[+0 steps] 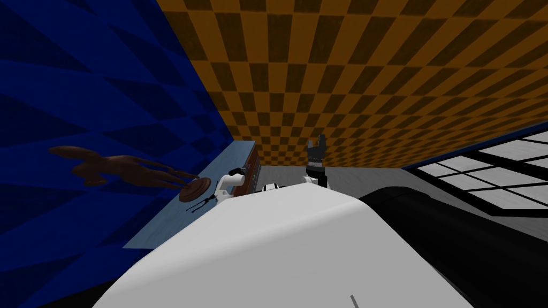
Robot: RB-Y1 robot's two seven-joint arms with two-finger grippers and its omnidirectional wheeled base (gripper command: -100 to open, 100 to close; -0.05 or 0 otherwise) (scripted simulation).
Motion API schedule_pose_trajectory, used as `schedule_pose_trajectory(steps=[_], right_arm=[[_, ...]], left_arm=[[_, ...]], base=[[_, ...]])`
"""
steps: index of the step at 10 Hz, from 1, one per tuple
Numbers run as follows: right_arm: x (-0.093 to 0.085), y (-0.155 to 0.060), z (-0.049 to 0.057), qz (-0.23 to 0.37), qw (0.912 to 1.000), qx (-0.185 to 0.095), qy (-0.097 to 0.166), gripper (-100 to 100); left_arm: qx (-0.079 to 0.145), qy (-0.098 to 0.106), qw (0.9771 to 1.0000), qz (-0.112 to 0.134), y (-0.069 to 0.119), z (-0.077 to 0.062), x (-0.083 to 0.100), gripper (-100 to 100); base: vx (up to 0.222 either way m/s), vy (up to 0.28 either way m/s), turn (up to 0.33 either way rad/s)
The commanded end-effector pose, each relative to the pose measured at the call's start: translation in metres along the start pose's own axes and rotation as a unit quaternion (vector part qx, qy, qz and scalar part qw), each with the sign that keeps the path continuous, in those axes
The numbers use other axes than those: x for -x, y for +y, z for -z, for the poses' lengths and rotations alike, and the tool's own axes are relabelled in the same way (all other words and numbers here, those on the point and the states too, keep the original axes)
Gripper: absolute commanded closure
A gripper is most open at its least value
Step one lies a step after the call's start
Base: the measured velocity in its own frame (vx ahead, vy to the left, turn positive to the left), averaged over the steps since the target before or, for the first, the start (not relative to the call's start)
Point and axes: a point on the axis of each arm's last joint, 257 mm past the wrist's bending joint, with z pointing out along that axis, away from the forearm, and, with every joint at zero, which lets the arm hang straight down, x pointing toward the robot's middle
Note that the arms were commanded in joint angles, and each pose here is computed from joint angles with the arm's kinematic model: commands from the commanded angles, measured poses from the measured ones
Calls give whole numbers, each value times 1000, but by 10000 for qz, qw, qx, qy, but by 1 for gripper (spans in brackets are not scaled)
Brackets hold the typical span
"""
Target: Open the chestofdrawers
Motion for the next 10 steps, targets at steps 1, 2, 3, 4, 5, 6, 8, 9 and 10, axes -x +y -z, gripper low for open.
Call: schedule_pose_trajectory(steps=[1, 2, 3, 4, 5, 6, 8, 9, 10], right_arm=[[0, 0, 0, 0, 10000, 0, 0, 0], [0, 0, 0, 0, 10000, 0, 0, 0], [0, 0, 0, 0, 10000, 0, 0, 0], [0, 0, 0, 0, 10000, 0, 0, 0], [0, 0, 0, 0, 10000, 0, 0, 0], [0, 0, 0, 0, 10000, 0, 0, 0], [0, 0, 0, 0, 10000, 0, 0, 0], [0, 0, 0, 0, 10000, 0, 0, 0], [0, 0, 0, 0, 10000, 0, 0, 0]], left_arm=[[289, -39, 9995, -156, 17, 7, 4, -100], [394, -55, 9990, -217, 23, 11, 6, -100], [490, -69, 9984, -278, 29, 14, 7, -100], [587, -83, 9977, -339, 34, 19, 9, -100], [701, -97, 9967, -399, 41, 23, 10, -100], [809, -110, 9956, -458, 47, 27, 11, -100], [1041, -133, 9929, -568, 60, 36, 14, -100], [1154, -144, 9913, -620, 66, 41, 15, -100], [1249, -154, 9898, -670, 72, 45, 17, -100]], base=[[93, -20, 0], [91, -33, -9], [79, -41, -6], [97, -30, -5], [100, -27, -7], [101, -28, -4], [84, -17, -4], [84, -26, -5], [77, -19, -1]])
